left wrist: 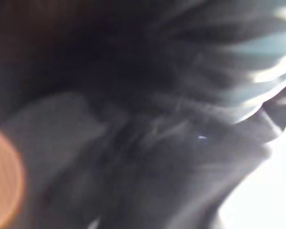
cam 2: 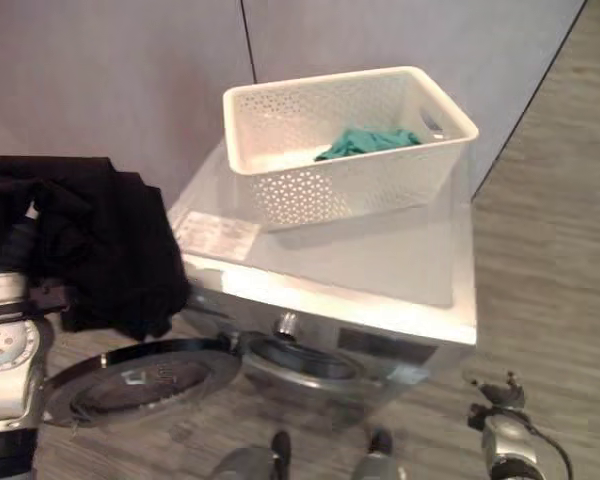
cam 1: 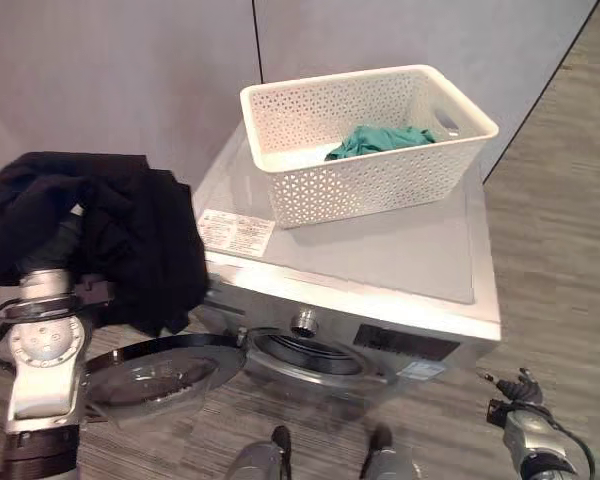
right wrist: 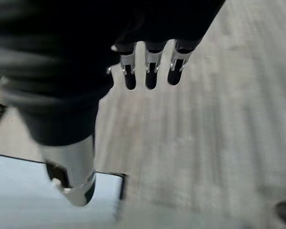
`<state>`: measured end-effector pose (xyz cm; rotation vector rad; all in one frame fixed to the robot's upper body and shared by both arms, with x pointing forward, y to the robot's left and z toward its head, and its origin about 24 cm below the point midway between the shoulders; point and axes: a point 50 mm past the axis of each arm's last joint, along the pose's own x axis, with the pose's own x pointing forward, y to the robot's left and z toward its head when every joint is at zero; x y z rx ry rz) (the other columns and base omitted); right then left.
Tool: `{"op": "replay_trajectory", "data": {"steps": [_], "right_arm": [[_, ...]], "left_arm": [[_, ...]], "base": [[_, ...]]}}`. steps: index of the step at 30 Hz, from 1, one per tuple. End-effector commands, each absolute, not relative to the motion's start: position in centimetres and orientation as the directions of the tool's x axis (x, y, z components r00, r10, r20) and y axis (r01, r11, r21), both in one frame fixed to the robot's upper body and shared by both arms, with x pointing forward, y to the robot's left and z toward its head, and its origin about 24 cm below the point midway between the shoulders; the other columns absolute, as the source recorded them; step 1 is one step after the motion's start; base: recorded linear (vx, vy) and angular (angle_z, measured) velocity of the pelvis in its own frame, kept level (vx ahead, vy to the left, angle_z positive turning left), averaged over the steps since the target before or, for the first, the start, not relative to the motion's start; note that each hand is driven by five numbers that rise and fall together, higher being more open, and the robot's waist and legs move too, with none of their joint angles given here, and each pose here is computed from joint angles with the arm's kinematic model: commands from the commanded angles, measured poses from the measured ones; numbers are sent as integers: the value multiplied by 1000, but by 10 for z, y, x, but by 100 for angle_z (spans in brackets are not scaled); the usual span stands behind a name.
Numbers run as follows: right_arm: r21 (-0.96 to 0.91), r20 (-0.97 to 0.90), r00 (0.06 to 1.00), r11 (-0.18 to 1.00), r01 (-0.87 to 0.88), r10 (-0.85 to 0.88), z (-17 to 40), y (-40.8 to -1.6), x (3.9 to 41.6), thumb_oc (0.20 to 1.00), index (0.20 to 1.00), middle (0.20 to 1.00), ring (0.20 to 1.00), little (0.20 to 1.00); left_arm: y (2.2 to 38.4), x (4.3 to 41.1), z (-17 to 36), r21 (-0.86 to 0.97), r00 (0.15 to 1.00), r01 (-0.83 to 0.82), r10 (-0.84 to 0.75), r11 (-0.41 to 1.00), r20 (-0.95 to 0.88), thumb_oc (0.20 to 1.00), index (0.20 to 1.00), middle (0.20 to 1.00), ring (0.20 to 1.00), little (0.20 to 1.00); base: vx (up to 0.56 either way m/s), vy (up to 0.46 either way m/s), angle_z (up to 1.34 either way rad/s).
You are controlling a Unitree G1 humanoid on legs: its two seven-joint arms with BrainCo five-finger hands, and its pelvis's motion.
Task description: Grab the laundry basket,head to the washer,open it,put in the laundry and shut it.
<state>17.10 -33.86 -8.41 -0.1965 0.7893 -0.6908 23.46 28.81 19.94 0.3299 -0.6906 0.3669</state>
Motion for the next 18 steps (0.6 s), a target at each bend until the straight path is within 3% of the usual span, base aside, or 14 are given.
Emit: {"op": "replay_trajectory", "data": {"steps": [1, 6, 10, 14, 17, 18], "right_arm": [[-365, -598, 518, 783, 504, -612, -86, -333, 176, 1000, 1000, 1000, 1000, 1000], [-366, -604, 564, 824, 433, -564, -86, -318, 196, 1000, 1000, 1000, 1000, 1000], [-367, -596, 566, 820, 439, -570, -85, -316, 199, 1000, 1000, 1000, 1000, 1000], [-386, -584, 580, 823, 417, -568, -85, -315, 198, 1000, 1000, 1000, 1000, 1000], [-388, -595, 579, 830, 400, -557, -89, -310, 195, 1000, 1000, 1000, 1000, 1000], [-390, -596, 576, 829, 400, -559, -90, -311, 193, 1000, 1000, 1000, 1000, 1000]], "left_arm": [[292, 215, 236, 213, 599, -487, 146, 847, 788, 200, 200, 200, 200, 200], [295, 211, 233, 179, 580, -516, 188, 837, 793, 200, 200, 200, 200, 200], [288, 218, 225, 128, 590, -478, 211, 869, 779, 200, 200, 200, 200, 200], [276, 220, 210, 114, 652, -391, 187, 913, 735, 200, 200, 200, 200, 200], [256, 224, 185, 131, 763, -246, 108, 960, 637, 200, 200, 200, 200, 200], [256, 224, 184, 132, 766, -242, 106, 961, 634, 200, 200, 200, 200, 200]], "base": [[-319, -148, -61], [-316, -231, -109], [-339, -281, 17], [-131, -82, 31], [-39, -19, 13], [-24, -10, 15]]}}
